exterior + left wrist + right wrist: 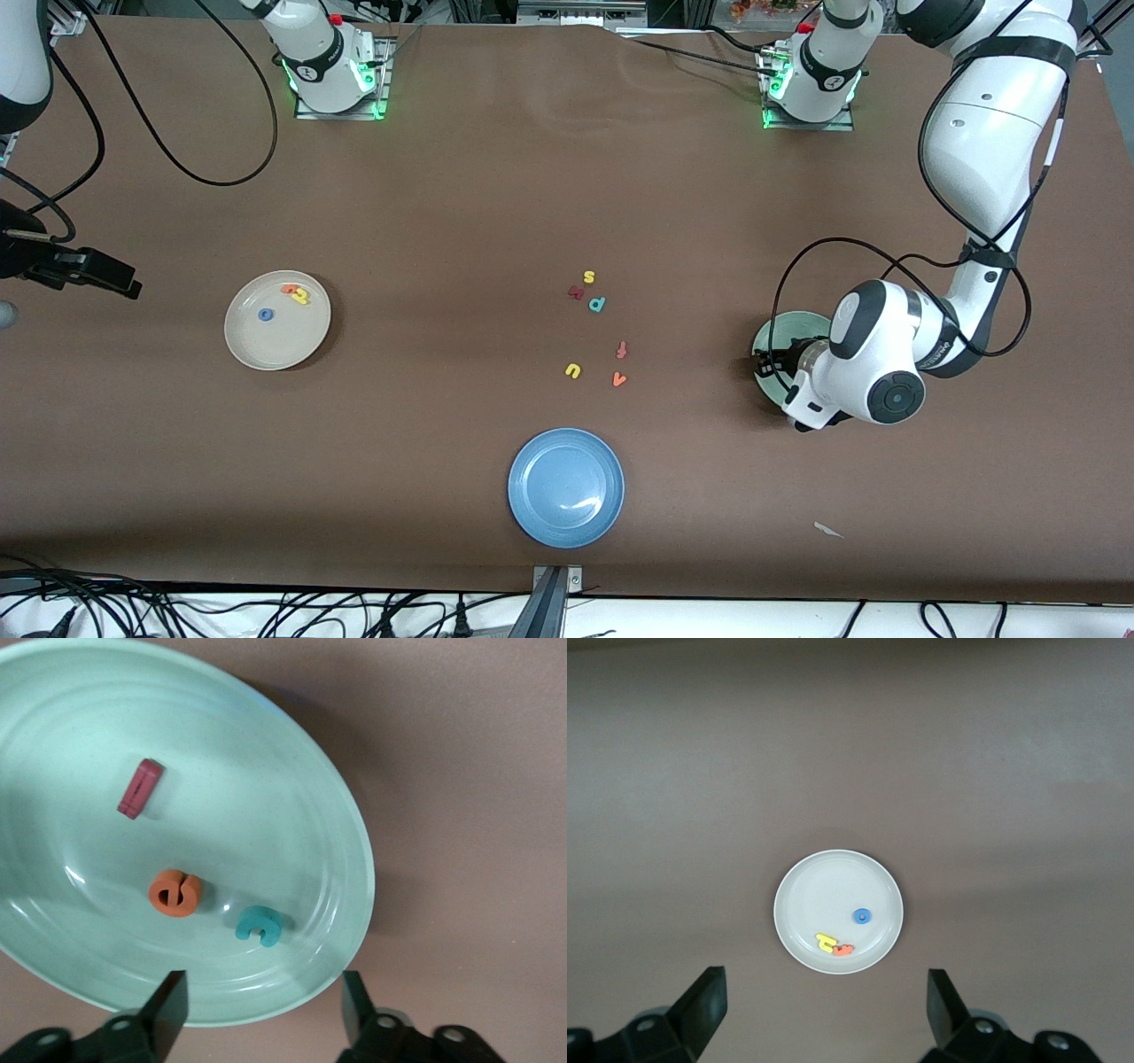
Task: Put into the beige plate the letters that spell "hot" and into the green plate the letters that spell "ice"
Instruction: 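Carry the teal c to the green plate and open the left gripper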
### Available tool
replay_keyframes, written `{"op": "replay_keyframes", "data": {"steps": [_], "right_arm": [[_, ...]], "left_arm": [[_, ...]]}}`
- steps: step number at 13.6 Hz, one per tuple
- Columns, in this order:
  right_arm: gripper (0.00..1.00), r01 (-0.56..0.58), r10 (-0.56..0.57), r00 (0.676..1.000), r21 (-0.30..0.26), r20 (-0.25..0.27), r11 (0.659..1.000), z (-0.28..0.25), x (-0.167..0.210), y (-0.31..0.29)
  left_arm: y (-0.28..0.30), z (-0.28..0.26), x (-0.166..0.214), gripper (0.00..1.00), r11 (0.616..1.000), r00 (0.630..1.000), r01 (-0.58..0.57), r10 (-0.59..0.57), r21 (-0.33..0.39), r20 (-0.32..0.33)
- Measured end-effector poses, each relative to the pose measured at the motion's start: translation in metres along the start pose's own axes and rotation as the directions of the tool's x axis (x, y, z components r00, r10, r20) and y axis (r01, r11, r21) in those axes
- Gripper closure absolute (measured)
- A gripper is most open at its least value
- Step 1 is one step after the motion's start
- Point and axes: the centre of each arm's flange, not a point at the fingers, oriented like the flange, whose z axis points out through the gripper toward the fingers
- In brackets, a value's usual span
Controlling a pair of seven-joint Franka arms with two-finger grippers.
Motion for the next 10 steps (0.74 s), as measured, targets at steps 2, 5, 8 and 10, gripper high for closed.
{"op": "replay_keyframes", "data": {"steps": [2, 5, 8, 10], "right_arm": [[0.00, 0.000, 0.000, 1.000, 0.000, -0.001, 1.000, 0.000, 0.000, 0.000], [0.00, -0.001, 0.001, 1.000, 0.000, -0.002, 1.000, -0.001, 0.000, 0.000], [0.00, -0.001, 0.001, 1.000, 0.000, -0.003, 1.000, -0.001, 0.000, 0.000], [0.00, -0.001, 0.001, 1.000, 0.000, -0.005, 1.000, -0.001, 0.000, 0.001]], "left_arm": [[0.003, -0.014, -0.004, 0.00, 1.000, 1.000, -0.012, 0.012, -0.008, -0.021], [0.014, -0.061, -0.025, 0.00, 0.996, 0.993, -0.083, 0.080, -0.024, -0.089], [0.011, -0.086, -0.035, 0.00, 0.989, 0.981, -0.147, 0.144, -0.019, -0.127], [0.006, -0.098, -0.037, 0.00, 0.974, 0.964, -0.228, 0.224, -0.010, -0.145]]}}
